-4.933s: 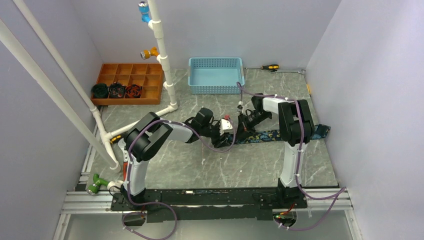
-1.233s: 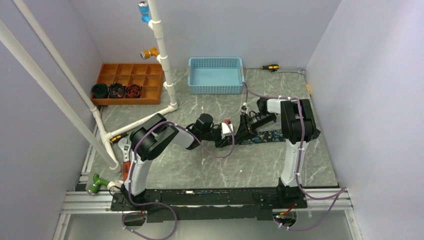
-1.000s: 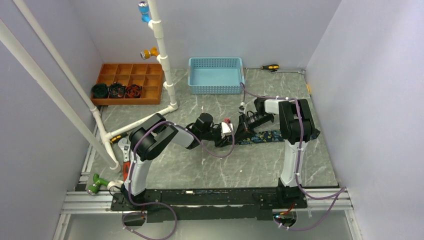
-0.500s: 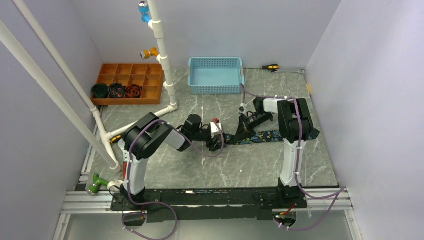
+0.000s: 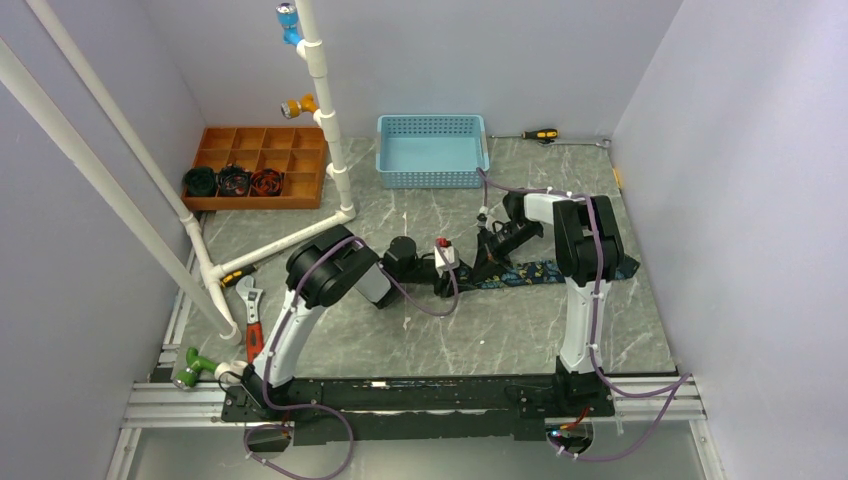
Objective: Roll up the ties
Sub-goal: Roll the tie at the center of the board.
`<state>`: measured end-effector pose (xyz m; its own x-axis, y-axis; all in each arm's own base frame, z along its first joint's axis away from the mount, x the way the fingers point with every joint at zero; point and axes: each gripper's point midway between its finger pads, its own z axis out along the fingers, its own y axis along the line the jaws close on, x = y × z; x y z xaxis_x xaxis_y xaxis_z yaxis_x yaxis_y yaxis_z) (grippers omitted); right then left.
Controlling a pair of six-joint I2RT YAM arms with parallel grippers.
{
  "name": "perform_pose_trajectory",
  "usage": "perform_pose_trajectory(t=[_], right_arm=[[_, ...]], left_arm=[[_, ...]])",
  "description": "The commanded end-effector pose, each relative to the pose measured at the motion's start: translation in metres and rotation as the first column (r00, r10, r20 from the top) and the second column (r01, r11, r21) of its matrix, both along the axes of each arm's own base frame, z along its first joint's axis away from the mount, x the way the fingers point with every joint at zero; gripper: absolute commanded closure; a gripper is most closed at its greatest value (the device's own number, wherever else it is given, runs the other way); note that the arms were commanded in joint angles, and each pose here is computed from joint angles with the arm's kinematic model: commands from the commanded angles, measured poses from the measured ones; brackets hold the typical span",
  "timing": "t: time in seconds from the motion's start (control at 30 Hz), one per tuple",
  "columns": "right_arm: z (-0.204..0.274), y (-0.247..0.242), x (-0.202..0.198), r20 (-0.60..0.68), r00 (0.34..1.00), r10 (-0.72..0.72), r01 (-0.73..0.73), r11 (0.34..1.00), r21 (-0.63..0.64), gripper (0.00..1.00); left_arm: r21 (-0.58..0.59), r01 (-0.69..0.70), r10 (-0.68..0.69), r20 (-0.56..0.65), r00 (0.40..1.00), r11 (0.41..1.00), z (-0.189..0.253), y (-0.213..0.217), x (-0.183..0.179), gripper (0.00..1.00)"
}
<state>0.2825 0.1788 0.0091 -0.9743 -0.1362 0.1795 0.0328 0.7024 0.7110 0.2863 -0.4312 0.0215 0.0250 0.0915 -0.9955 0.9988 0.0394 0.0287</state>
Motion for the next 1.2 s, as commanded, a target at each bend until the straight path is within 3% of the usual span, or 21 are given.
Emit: perform_pose_trajectory(t=[0.0, 0.13, 0.23, 0.47, 0.53, 0.77, 0.97, 1.17], right_arm=[[-0.077, -0.044, 0.007, 0.085, 0.988, 0.127, -0.093, 0.941, -0.326, 1.00], [-0.070, -0.031, 0.009, 0.099, 0.986, 0.133, -0.103, 0.960, -0.262, 1.00], [-0.050, -0.023, 0.015, 0.154, 0.979, 0.134, -0.101, 0.974, -0.205, 1.00], [0.016, -0.030, 0.014, 0.231, 0.969, 0.085, -0.075, 0.996, -0.052, 0.57], [0.027, -0.028, 0.010, 0.220, 0.974, 0.057, -0.063, 0.998, 0.023, 0.52], [0.062, -0.001, 0.024, 0.224, 0.973, -0.057, 0.000, 0.968, 0.249, 0.51], [0.067, 0.017, 0.030, 0.228, 0.972, -0.063, -0.012, 0.950, 0.311, 0.51], [0.055, 0.022, 0.015, 0.185, 0.983, -0.011, -0.042, 0.959, 0.281, 0.67]], left_arm=[[0.134, -0.028, 0.048, -0.143, 0.989, 0.991, -0.064, 0.007, -0.011, 0.55], [0.197, -0.017, 0.046, -0.143, 0.989, 0.980, -0.069, 0.016, -0.016, 0.73], [0.303, -0.008, 0.065, -0.178, 0.982, 0.953, -0.078, 0.034, -0.022, 0.81], [0.553, 0.067, 0.075, -0.230, 0.970, 0.831, -0.107, 0.071, -0.037, 0.88], [0.597, 0.077, 0.083, -0.236, 0.968, 0.799, -0.112, 0.078, -0.038, 0.89], [0.682, 0.095, 0.108, -0.248, 0.963, 0.725, -0.119, 0.094, -0.040, 0.88], [0.698, 0.102, 0.115, -0.256, 0.960, 0.709, -0.120, 0.097, -0.041, 0.88], [0.699, 0.109, 0.118, -0.269, 0.956, 0.707, -0.123, 0.096, -0.042, 0.87]])
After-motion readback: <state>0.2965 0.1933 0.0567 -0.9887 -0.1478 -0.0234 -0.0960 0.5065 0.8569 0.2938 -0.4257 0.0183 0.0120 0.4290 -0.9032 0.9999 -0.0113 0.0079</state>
